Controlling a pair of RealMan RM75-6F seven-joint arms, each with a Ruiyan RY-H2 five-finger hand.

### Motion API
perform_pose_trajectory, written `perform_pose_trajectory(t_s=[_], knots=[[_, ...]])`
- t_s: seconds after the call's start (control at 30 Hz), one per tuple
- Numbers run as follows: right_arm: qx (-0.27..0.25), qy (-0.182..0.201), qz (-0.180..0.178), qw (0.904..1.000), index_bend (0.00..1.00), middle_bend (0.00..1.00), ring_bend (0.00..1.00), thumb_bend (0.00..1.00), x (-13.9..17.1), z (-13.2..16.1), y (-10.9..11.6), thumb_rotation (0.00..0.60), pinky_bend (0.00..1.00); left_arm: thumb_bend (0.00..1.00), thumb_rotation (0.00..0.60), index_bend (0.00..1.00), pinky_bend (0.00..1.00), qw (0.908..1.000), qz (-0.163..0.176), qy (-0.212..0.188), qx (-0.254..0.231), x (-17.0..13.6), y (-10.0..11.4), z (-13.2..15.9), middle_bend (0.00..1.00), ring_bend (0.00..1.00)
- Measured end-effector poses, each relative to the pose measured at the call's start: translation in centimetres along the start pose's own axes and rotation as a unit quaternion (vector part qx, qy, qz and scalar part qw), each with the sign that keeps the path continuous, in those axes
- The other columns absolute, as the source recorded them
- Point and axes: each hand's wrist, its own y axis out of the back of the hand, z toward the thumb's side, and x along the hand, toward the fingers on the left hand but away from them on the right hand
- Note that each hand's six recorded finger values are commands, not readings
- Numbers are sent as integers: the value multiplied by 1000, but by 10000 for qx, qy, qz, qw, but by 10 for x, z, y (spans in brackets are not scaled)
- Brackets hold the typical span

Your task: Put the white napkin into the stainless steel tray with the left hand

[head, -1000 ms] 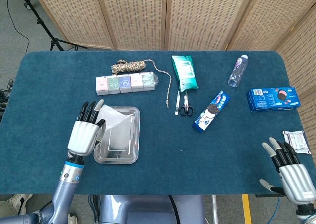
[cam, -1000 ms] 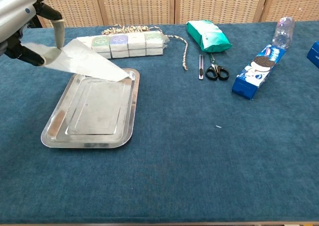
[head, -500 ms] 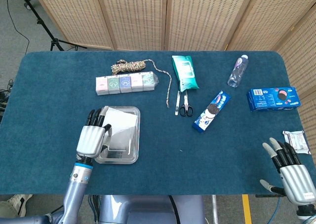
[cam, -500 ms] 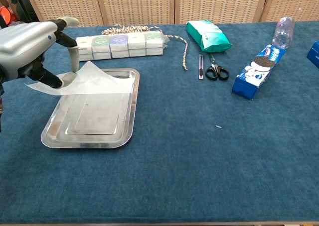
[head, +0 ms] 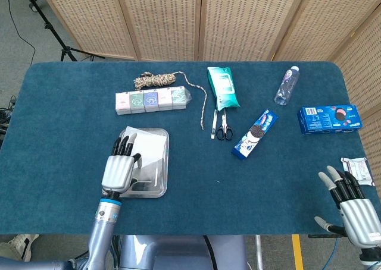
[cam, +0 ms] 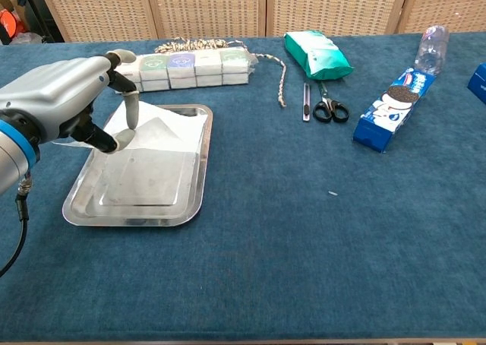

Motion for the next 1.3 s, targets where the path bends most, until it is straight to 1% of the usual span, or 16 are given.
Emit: perform_pose_trajectory(t_s=[0.23,0.5,0.73,1.1,1.3], knots=[[5,16,-1,10000,0,0,0,0,1,1,0,600,0,493,600,888,0,9998,-143,105,-108,0,-7,5,24,0],[1,21,-5,10000,0,0,0,0,1,0,0,600,0,494,600,888,0,9995,-224,167,-142,-3,-11,7,24,0],[9,28,2,10000,0,0,0,0,1,1,0,600,0,494,600,888,0,9990,-361,195,-155,-9,-17,11,24,0],[9,44,-3,10000,0,0,0,0,2,1,0,600,0,495,600,888,0,9988,-371,294,-121,-14,-17,11,24,0],[-1,59,-6,10000,0,0,0,0,3,2,1,600,0,495,600,888,0,9982,-396,454,11,-18,-13,9,24,0]])
